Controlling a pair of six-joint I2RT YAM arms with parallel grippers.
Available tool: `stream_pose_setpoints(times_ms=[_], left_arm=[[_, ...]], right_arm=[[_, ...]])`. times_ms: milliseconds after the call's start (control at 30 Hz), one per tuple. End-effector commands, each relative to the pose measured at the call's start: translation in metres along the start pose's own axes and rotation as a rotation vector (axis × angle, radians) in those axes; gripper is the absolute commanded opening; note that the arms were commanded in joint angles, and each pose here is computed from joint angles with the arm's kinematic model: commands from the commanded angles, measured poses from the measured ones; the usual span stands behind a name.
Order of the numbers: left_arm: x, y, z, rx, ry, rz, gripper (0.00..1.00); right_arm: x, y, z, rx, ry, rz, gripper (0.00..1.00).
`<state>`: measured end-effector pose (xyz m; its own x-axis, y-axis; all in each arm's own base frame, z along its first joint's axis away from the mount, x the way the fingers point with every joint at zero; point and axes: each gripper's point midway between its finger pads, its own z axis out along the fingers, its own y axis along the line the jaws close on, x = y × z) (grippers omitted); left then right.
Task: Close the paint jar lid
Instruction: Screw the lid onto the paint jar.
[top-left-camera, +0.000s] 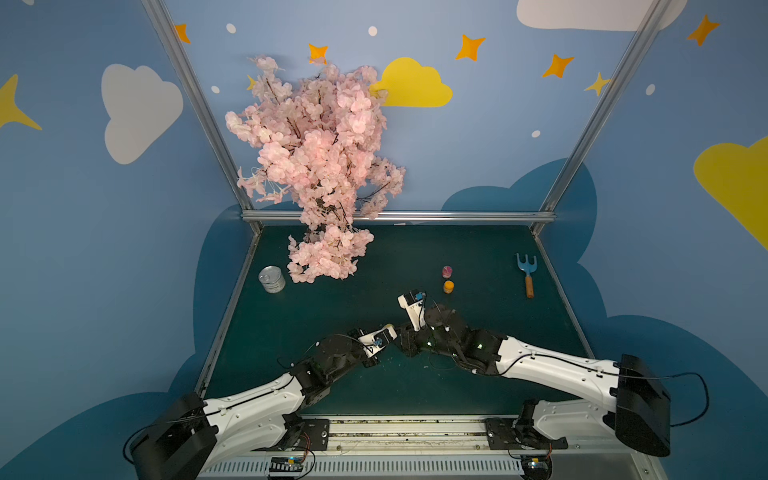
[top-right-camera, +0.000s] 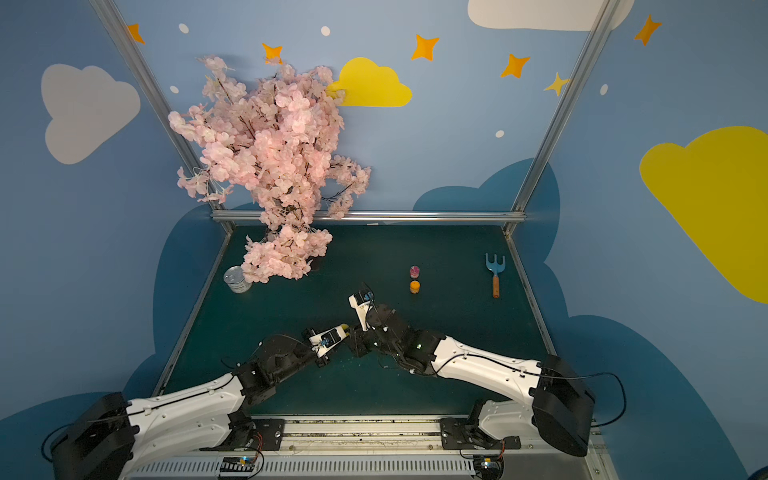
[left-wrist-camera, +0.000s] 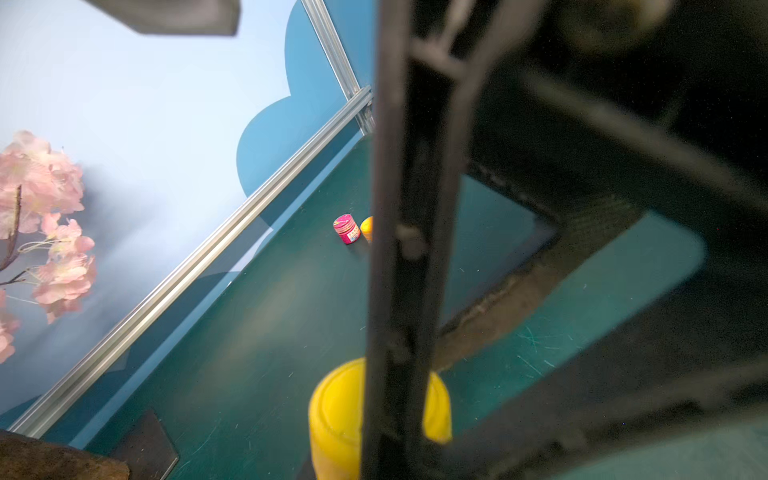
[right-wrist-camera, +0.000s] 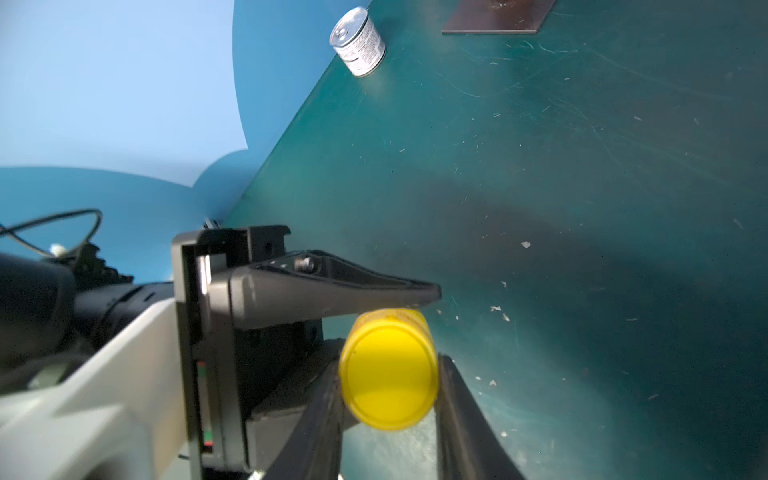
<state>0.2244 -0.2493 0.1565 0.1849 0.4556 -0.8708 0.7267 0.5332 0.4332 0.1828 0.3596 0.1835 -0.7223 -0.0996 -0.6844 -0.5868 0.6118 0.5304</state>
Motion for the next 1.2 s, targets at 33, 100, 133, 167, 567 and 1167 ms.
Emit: stream_pose_setpoints(times_ms=[33,100,133,167,567,1167], left_arm=[[-0.054,0.031,-0.01,-0.126,-0.187,0.016,0.29],[-0.053,0.031,-0.009,-0.125,-0.184,0.019,0.29],[-0.052,0.03,-0.009,-0.124,-0.181,0.021,0.29],[-0.053,0.031,-0.009,-0.125,-0.182,0.022,0.29],[-0.045,0.025,0.001,-0.087,-0.132,0.025,0.3],[-0.072,-0.062,-0.01,0.476,-0.257,-0.018,0.33]], right_arm=[[0.014,-0.033,0.003,0.131,-0.003,0.155,0.0],[0.013,-0.039,0.001,0.155,-0.019,0.2,0.0],[0.013,-0.038,0.001,0.152,-0.024,0.213,0.0],[0.012,-0.037,0.0,0.15,-0.023,0.218,0.0],[0.032,-0.06,-0.022,0.225,-0.004,0.208,0.64],[0.025,0.002,-0.105,-0.153,-0.188,-0.7,0.63]])
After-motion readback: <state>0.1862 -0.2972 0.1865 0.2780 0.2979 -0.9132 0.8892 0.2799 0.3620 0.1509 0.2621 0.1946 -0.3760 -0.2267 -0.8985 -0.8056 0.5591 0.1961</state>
